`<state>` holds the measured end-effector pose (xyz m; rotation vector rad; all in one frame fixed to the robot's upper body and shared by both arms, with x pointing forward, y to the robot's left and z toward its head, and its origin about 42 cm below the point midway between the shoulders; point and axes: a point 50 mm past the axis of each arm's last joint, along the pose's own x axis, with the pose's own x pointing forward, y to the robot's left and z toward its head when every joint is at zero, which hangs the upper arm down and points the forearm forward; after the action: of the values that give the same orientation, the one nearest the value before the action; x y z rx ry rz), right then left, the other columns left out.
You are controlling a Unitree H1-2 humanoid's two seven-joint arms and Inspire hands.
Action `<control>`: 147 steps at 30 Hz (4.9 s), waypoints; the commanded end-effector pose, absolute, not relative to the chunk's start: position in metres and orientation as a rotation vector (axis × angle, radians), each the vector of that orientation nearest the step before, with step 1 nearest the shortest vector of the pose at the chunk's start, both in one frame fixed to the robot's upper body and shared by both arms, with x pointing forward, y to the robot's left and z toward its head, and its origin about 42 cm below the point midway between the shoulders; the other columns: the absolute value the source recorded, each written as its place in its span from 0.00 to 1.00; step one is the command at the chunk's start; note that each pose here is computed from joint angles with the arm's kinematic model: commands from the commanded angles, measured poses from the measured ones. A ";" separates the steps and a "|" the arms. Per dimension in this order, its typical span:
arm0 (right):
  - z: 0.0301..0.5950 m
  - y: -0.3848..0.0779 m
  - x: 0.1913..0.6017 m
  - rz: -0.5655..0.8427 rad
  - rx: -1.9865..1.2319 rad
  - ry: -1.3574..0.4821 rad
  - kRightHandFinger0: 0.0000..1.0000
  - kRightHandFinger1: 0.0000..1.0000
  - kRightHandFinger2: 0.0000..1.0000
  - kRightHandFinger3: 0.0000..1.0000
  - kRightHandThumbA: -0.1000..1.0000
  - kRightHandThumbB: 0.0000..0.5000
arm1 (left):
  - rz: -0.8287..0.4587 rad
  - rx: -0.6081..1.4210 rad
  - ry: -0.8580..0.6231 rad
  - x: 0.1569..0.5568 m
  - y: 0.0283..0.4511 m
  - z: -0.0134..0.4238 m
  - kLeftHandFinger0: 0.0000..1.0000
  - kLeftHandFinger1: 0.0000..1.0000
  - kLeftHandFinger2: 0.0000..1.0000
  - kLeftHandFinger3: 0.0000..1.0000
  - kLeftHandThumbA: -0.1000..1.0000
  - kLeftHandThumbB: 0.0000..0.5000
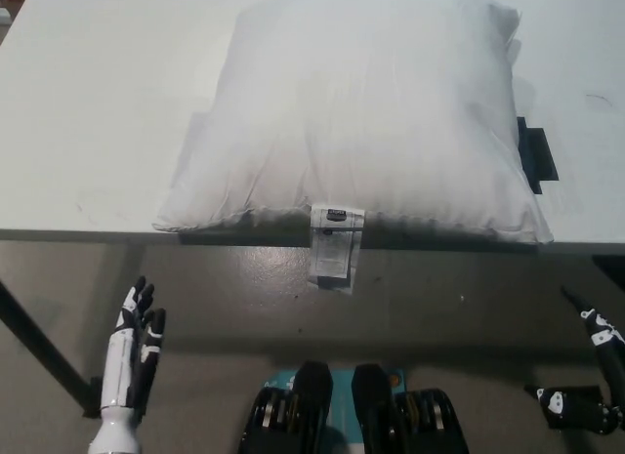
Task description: The robot uses both hands to lift the pillow and then drops it on the table
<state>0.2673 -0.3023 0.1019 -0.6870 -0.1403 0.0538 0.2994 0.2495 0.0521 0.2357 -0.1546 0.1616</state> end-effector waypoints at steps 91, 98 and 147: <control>0.273 -0.271 0.549 -0.207 -0.401 -0.198 1.00 1.00 1.00 1.00 1.00 0.85 | 0.100 0.144 -0.456 0.538 0.194 0.252 1.00 1.00 1.00 1.00 1.00 0.22; 0.248 -0.263 0.549 -0.189 -0.378 -0.152 1.00 1.00 1.00 1.00 1.00 0.89 | 0.085 0.134 -0.413 0.535 0.184 0.237 1.00 1.00 1.00 1.00 1.00 0.23; 0.182 -0.093 0.504 0.309 -0.279 -0.176 1.00 1.00 1.00 1.00 1.00 0.51 | -0.129 -0.245 -0.073 0.495 0.045 0.158 1.00 1.00 1.00 1.00 1.00 0.10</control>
<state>0.5136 -0.1783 0.1648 -0.3222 -0.0603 0.0517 0.5151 0.1223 0.1603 -0.1875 -0.1005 0.0678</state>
